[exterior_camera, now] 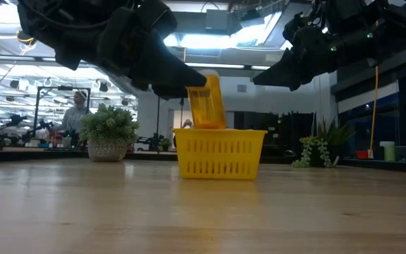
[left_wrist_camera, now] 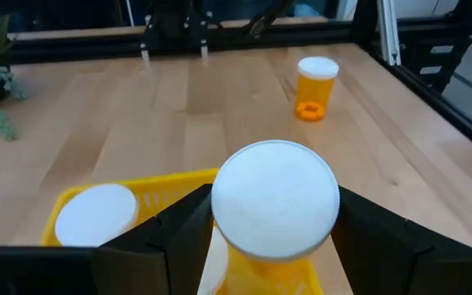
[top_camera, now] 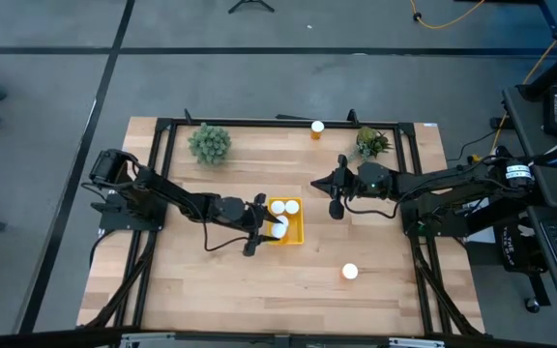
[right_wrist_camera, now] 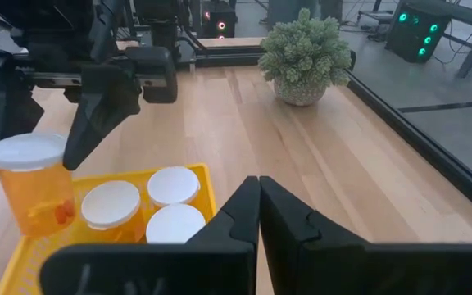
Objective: Pick and place pill bottles into a basket
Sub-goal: Put the orange pill bottle into the yellow bin
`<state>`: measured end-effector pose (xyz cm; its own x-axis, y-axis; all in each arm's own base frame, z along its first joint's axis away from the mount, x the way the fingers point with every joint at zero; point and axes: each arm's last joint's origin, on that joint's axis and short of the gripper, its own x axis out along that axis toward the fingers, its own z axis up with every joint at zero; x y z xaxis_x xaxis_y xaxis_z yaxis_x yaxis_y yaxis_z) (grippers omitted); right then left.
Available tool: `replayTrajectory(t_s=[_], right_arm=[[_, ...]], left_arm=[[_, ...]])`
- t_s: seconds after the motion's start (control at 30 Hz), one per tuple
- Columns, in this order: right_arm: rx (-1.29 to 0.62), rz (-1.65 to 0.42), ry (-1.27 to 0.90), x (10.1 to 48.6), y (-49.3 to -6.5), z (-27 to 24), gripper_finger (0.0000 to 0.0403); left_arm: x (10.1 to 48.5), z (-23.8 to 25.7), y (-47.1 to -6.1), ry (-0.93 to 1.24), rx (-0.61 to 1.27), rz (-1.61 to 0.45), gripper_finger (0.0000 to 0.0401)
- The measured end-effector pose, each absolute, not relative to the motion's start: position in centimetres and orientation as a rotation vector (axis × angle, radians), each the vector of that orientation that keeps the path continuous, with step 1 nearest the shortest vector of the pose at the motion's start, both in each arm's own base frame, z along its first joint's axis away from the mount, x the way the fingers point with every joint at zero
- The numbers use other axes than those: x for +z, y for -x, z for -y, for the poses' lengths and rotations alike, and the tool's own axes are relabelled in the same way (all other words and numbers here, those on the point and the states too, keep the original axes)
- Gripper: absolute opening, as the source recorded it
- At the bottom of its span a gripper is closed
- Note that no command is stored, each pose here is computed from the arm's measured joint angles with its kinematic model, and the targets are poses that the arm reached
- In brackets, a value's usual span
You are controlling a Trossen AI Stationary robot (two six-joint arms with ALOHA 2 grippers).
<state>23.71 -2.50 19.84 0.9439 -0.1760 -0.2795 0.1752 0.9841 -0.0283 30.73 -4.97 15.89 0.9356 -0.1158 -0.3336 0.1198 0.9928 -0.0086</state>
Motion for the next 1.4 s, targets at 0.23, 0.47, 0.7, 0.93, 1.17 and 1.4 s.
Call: replayTrajectory(t_s=[0.23,0.47,0.7,0.93,1.17,1.4], right_arm=[[-0.179,-0.285,0.003,19.84,-23.71,2.51,0.0016],[-0.179,-0.285,0.003,19.84,-23.71,2.50,0.0016],[-0.179,-0.286,0.003,19.84,-23.70,2.51,0.0016],[-0.179,-0.286,0.003,19.84,-23.70,2.51,0.0016],[-0.179,-0.286,0.003,19.84,-23.70,2.51,0.0016],[-0.179,-0.286,0.003,19.84,-23.71,2.50,0.0016]], left_arm=[[15.42,4.75,-30.57,-0.030,-0.055,-0.391,0.0223],[15.42,4.79,-30.57,-0.028,-0.065,-0.391,0.0223],[15.42,4.85,-30.56,-0.026,-0.086,-0.392,0.0223],[15.39,4.98,-30.54,-0.041,-0.136,-0.395,0.0223],[15.00,4.94,-30.36,-0.048,-0.131,-0.439,0.0223],[15.01,4.93,-30.37,-0.048,-0.129,-0.437,0.0223]])
